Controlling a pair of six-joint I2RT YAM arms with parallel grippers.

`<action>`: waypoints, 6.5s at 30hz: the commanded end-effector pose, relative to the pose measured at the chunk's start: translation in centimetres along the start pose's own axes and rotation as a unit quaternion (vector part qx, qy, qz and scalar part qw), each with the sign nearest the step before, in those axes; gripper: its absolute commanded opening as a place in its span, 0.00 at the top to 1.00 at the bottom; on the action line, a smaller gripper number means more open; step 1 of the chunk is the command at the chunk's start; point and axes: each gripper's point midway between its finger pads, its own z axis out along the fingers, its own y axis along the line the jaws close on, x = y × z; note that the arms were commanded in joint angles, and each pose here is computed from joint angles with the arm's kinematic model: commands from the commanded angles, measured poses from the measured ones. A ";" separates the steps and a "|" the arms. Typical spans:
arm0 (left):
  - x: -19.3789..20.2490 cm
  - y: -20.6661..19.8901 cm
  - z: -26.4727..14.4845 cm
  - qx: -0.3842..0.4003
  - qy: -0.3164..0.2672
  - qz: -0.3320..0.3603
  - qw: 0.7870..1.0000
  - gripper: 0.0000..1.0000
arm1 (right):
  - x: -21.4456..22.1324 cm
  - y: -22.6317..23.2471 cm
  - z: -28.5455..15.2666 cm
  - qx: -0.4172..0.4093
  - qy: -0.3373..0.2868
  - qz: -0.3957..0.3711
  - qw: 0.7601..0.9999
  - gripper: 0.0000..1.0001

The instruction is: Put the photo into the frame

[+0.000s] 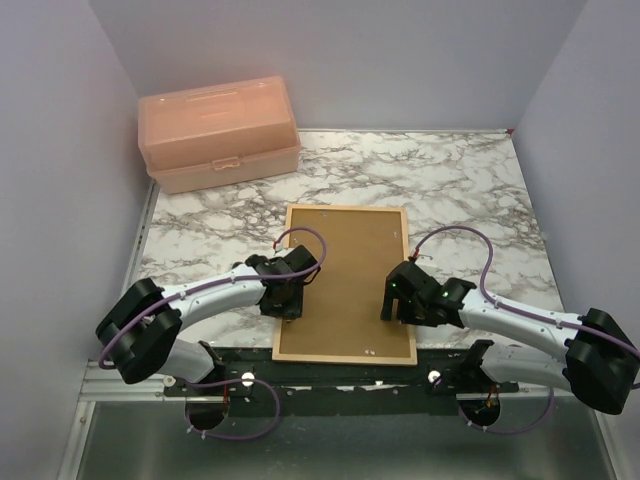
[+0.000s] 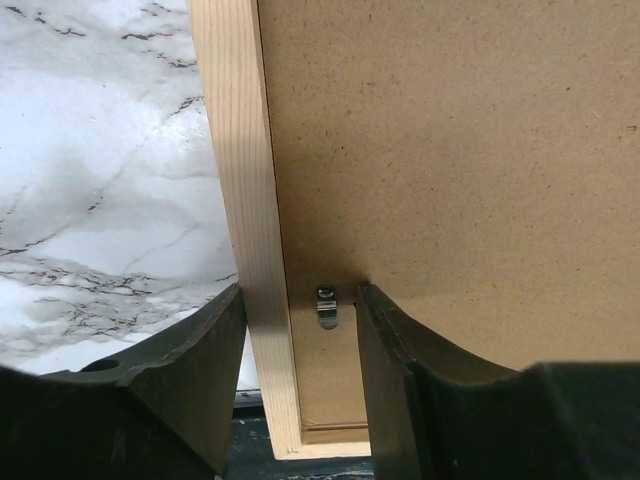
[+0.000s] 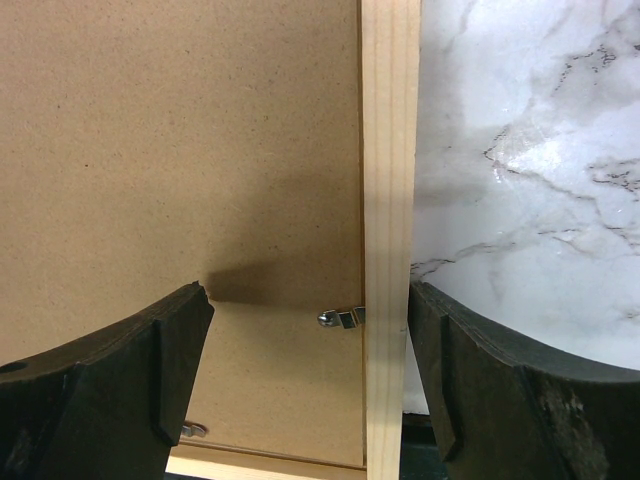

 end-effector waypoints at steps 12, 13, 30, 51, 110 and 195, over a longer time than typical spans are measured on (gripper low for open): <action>0.5 -0.4 1.6 -0.009 0.011 0.007 1.000 1.00 | 0.2 2.2 -0.3 -0.040 0.016 0.011 0.999 0.13; 0.5 -0.4 1.6 -0.007 0.011 0.006 1.000 1.00 | 0.1 2.2 -0.3 -0.039 0.014 0.012 0.999 0.12; -0.7 -3.2 -0.9 0.182 -0.011 -0.052 0.982 0.35 | -1.6 2.3 -1.5 -0.050 -0.014 0.036 0.998 0.00; 2.8 -1.9 -3.7 0.222 -0.003 -0.082 0.972 0.35 | 0.5 6.0 -2.3 -0.149 0.071 0.035 0.986 0.00; -5.3 3.8 -0.2 0.149 -0.025 -0.131 0.980 0.21 | -20.1 2.5 9.7 0.092 -0.002 -0.039 0.995 0.29; -14.8 0.6 1.8 0.022 -0.043 -0.094 0.994 0.21 | -8.9 0.4 0.9 -0.052 0.008 0.062 0.997 0.00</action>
